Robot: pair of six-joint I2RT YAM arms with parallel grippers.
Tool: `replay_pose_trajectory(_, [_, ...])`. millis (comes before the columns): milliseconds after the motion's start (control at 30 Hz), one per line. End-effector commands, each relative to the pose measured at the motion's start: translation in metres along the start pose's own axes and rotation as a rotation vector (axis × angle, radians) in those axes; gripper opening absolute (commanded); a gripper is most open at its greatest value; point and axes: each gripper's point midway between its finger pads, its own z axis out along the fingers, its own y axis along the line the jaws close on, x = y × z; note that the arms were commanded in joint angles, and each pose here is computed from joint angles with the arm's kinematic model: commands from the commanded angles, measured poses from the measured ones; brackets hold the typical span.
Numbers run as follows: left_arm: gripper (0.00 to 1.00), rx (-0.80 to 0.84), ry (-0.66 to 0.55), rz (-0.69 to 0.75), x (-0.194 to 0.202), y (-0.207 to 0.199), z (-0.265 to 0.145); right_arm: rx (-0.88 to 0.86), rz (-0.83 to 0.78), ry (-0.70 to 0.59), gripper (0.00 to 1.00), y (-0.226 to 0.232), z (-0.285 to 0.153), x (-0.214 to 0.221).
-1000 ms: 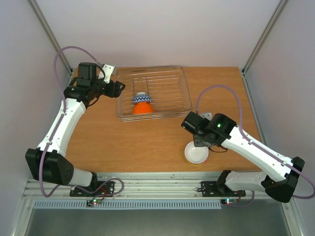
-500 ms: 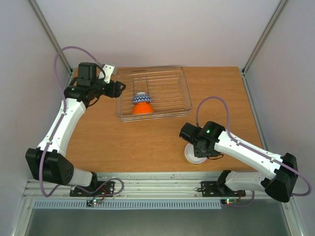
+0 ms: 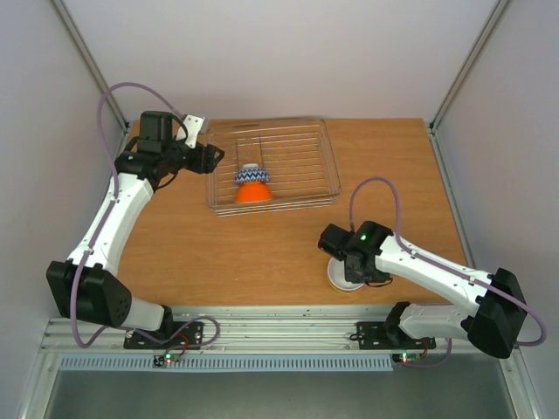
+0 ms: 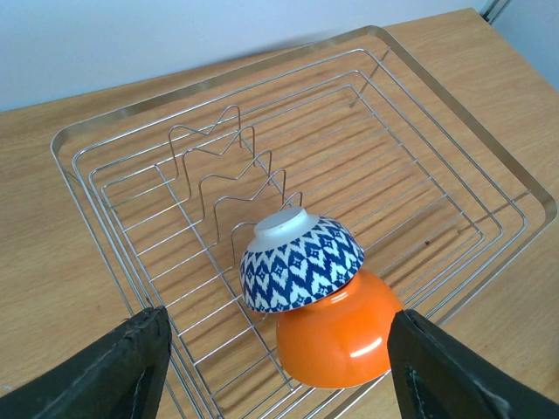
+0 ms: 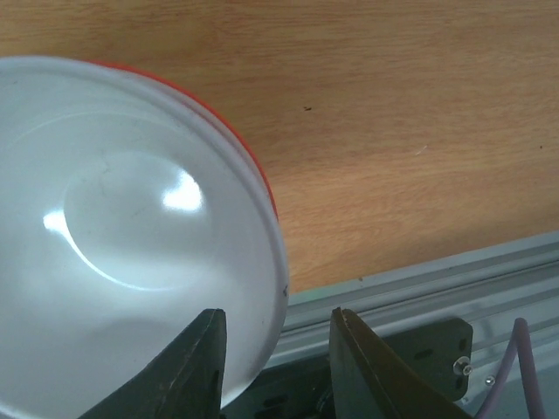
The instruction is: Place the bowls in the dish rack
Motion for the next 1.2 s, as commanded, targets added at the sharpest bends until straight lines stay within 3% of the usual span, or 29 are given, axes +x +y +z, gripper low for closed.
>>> replay_pose_trajectory(0, [0.69,0.010,-0.012,-0.005,-0.003,0.001,0.002,0.000,0.053,-0.033,0.35,-0.002,0.005,-0.008])
replay_pose_trajectory(200, [0.69,0.006,-0.013,-0.005,-0.003,0.001,0.002,-0.008,0.068,-0.027,0.33,0.002,0.014,-0.010])
replay_pose_trajectory(433, [0.69,0.010,-0.008,-0.008,-0.002,0.001,0.003,0.002,0.080,-0.054,0.02,0.002,0.012,-0.017])
replay_pose_trajectory(833, [0.69,0.041,0.026,-0.015,0.004,-0.003,0.010,0.016,0.132,-0.299,0.01,-0.041,-0.061,-0.051])
replay_pose_trajectory(1033, [0.69,0.041,0.015,-0.009,0.001,-0.005,0.006,0.108,0.024,-0.465,0.01,-0.039,-0.100,-0.101])
replay_pose_trajectory(1167, [0.69,0.037,0.001,-0.002,-0.002,-0.006,0.000,0.270,-0.101,-0.567,0.01,-0.024,-0.121,-0.147])
